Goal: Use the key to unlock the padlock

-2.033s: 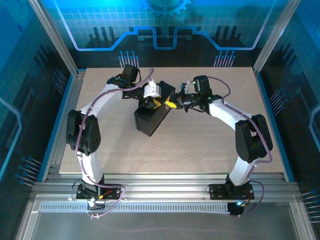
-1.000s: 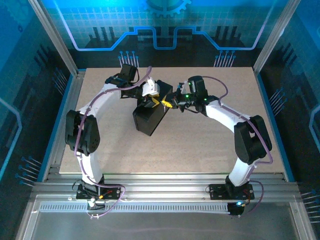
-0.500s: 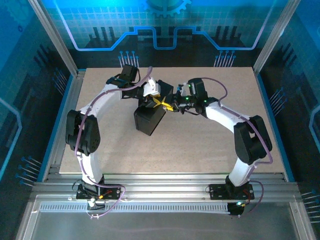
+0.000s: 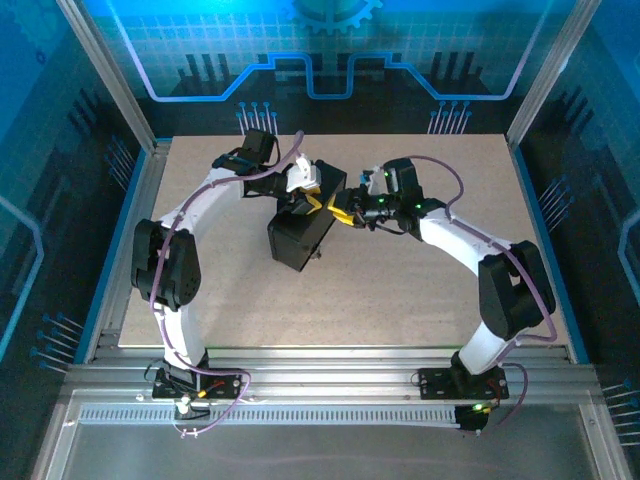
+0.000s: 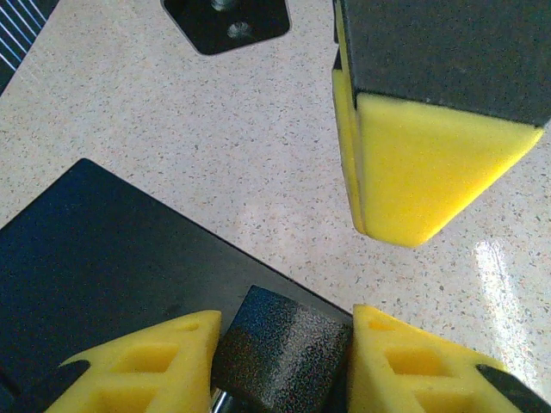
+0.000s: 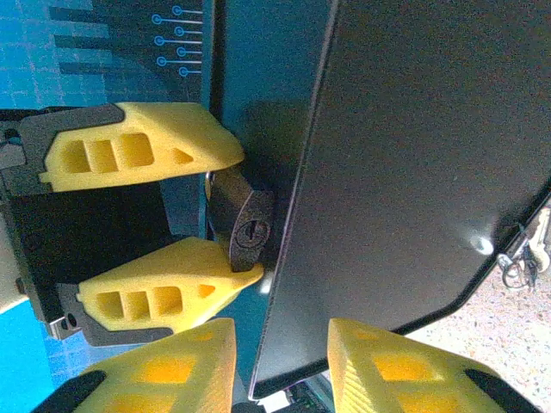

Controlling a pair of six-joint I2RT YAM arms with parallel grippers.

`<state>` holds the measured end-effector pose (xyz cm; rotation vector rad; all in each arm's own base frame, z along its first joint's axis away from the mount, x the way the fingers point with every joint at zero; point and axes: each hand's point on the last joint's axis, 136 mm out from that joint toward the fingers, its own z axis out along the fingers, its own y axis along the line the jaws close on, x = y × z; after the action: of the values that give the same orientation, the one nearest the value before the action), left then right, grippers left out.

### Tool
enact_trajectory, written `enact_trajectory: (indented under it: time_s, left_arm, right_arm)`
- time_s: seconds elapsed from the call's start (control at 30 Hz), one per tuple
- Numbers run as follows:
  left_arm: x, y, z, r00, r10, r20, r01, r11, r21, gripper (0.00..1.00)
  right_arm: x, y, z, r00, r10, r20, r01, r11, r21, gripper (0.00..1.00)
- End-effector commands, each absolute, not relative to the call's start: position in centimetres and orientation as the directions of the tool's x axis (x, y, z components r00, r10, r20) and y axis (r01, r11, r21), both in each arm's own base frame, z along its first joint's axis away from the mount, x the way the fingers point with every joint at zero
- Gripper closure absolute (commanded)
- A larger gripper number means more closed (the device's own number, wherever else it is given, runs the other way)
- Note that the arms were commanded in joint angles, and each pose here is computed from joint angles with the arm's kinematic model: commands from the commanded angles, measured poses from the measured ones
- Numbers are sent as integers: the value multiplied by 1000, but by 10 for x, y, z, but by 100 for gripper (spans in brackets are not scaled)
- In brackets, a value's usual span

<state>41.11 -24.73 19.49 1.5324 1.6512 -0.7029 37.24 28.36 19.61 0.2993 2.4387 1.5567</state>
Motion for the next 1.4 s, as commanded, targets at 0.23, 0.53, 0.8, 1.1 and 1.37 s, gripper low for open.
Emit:
enact_trajectory:
  time_s: [0.23,0.53,0.8,1.1,1.37]
  left_arm:
    - [402,-242,158,-195,563,-804,973,216,-85,59]
    - [411,-245,215,-206,482,-851,955,289,-67,45]
    - [430,-242,257,-461,287,-840,809,525,-265,53]
    - [445,-202,270,-661,89,-745,484,809,-333,52]
    - [437,-171,274,-697,-4,-717,309,901,-306,51]
  right_arm:
    - [369,250,181,-948,281,-153,17,522,853,66]
    - [346,254,154,-973,121,-198,-83,617,783,64]
    - [323,273,111,-959,-102,-265,-262,679,686,64]
    - [320,291,88,-836,-294,-463,-536,619,574,64]
    - [324,306,57,-824,-301,-481,-556,594,581,64]
